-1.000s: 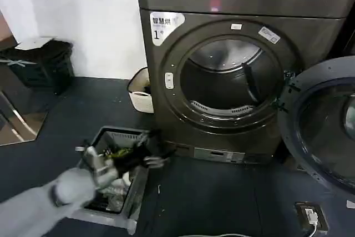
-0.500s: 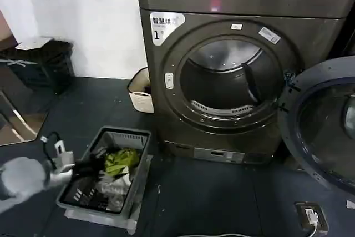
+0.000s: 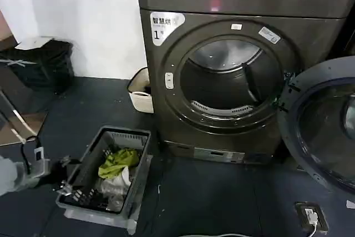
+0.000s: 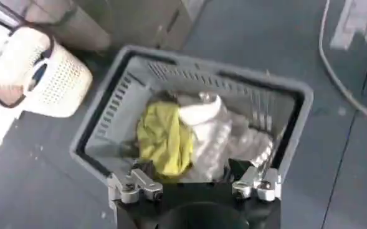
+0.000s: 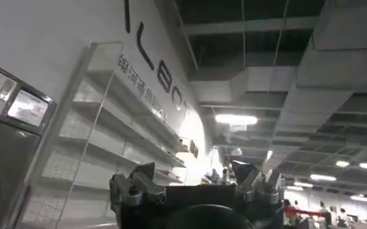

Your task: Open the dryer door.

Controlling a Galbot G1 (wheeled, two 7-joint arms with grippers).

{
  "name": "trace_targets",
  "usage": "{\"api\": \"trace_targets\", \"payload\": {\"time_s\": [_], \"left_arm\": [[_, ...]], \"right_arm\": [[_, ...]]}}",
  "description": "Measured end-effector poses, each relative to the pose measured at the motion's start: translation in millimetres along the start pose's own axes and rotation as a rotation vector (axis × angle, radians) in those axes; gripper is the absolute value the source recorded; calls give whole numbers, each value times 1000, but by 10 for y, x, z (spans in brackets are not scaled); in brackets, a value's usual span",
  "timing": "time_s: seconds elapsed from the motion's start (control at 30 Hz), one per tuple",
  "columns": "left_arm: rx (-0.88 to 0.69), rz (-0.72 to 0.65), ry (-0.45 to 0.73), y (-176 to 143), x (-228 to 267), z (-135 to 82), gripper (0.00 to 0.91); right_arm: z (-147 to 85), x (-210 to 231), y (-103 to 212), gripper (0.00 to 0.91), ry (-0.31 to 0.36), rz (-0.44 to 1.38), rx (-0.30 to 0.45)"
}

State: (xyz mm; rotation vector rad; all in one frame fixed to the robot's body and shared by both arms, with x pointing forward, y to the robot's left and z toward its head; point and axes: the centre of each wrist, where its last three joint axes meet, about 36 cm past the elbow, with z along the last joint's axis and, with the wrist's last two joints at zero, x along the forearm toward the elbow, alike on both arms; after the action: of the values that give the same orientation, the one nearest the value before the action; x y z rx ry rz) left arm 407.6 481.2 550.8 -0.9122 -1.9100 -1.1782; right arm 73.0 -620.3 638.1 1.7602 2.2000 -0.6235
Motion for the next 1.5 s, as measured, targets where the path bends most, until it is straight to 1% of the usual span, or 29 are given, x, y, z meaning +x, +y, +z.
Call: {"api": "trace_targets", "payload": {"time_s": [0.2,0.53,0.9,1.5], "left_arm": [[-20,-14,42,84,22,66,907],[-21,-12,29,105,17,107,907],[-55,12,37,117,41,101,907],[-68,4,16,112,23,131,907]], "right_arm": [[1,8,-9,907,0,0,2],[-14,26,-42,907,-2,1,10],[7,41,-49,907,5,4,11],[40,66,-21,907,11,-1,8]]}}
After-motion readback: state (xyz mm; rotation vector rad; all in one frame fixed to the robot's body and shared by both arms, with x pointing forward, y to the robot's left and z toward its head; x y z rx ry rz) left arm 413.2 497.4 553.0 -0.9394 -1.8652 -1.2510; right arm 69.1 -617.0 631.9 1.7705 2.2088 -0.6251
